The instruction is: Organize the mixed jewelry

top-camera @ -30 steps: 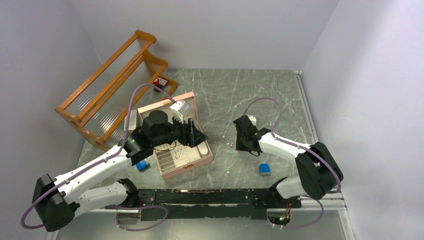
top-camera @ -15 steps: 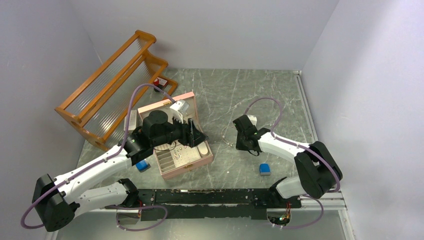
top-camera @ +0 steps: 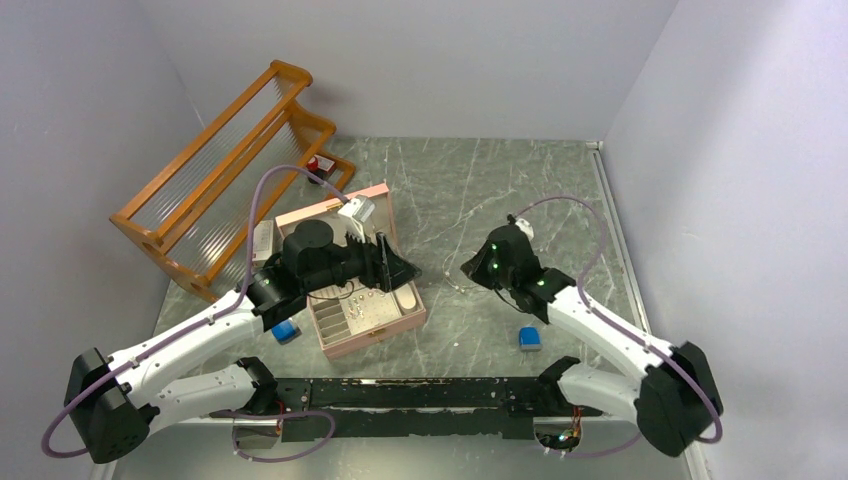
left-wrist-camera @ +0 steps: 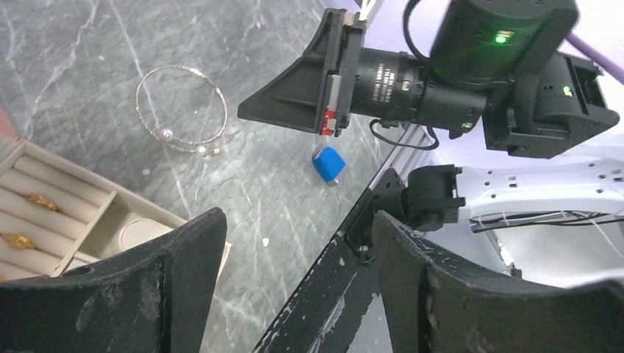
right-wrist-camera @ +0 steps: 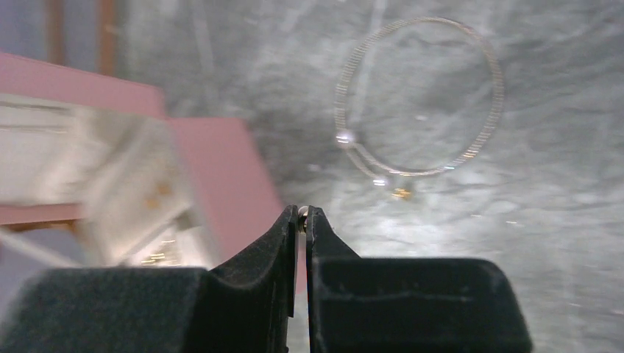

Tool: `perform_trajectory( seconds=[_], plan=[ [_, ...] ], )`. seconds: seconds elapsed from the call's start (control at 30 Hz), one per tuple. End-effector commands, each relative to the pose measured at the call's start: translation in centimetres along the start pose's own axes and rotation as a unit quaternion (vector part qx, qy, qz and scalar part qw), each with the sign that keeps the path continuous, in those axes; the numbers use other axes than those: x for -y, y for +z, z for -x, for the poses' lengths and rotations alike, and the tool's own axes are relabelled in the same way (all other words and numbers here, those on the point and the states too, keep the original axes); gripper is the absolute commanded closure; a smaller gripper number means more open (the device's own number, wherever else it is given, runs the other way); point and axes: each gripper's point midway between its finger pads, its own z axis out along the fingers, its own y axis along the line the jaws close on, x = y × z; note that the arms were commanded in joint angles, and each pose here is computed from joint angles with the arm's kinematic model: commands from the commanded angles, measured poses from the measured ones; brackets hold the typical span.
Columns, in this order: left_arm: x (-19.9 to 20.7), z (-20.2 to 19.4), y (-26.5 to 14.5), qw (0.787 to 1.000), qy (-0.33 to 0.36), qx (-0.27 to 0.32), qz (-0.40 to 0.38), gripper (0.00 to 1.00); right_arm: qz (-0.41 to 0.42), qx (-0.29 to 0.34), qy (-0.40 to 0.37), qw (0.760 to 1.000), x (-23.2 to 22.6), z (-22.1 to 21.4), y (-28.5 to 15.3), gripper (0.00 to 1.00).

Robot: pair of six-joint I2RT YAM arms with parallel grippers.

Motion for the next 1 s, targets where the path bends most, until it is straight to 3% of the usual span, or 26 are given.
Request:
perform_trajectory(
  seconds=[0.0,0.33,0.6,0.8,0.97],
  plan=[
    [3.4,3.3,-0.1,0.997,0.002,0.052,-0.062,0.22,0.115,0.021,0.13,0.985,-5.4,2.3,-2.7,0.94],
    [5.4,7.5,0.6,0.986,0.016,0.135,-0.094,0.23,0.286,0.006,0.303,0.909,-12.1,5.7,-9.0,0.94],
    [5.3,9.4,2.6,0.973,0.162,0.146,-0.082,0.37,0.341,-0.044,0.388,0.855,-14.0,6.1,-11.0,0.94],
    [2.8,8.0,4.7,0.96,0.257,0.097,-0.048,0.45,0.348,-0.043,0.405,0.844,-14.3,6.8,-11.9,0.94],
    [1.5,6.9,5.7,0.961,0.271,0.05,-0.029,0.46,0.349,-0.029,0.408,0.843,-14.2,7.4,-12.4,0.94]
  ],
)
